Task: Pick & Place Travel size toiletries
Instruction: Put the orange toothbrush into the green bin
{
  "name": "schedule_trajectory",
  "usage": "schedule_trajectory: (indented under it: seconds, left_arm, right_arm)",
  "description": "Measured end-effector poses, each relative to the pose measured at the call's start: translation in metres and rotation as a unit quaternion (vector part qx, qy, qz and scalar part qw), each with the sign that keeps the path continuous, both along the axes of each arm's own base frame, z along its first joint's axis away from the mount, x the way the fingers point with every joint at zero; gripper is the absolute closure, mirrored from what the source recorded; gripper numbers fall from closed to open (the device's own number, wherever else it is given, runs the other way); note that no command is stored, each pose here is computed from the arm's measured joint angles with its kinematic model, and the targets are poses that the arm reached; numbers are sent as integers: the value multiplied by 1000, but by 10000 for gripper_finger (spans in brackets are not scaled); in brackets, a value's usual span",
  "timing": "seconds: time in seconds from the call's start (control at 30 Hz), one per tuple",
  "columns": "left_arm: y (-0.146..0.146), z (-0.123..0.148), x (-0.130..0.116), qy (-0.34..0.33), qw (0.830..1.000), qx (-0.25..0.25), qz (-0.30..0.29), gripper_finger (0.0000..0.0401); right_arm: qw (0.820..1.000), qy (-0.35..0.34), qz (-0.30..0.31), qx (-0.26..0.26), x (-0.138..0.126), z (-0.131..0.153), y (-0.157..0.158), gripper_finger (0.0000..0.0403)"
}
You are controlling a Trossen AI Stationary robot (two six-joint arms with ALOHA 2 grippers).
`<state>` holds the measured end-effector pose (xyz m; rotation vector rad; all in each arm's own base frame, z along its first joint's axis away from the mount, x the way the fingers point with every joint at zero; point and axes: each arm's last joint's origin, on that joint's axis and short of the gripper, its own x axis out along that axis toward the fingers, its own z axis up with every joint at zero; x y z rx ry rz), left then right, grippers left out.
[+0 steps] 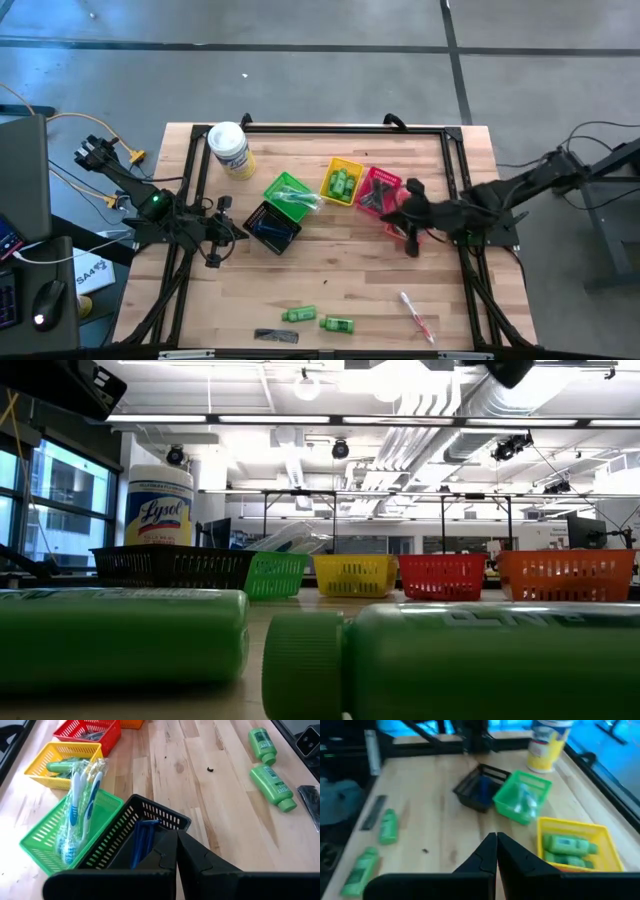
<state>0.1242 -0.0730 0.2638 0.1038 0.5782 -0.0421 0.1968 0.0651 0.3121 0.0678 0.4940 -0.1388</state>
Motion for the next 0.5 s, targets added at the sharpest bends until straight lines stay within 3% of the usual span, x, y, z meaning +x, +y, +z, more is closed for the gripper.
schedule_trajectory:
  seconds: [0.23,0.5]
  left_arm:
    - [0,0,0,0,1000,0,0,401]
    - [0,0,0,0,1000,0,1,401]
  right_arm:
    - [998,-41,50,0,-26,-32,16,399]
    - [995,-58,77,20,-24,-77,24,399]
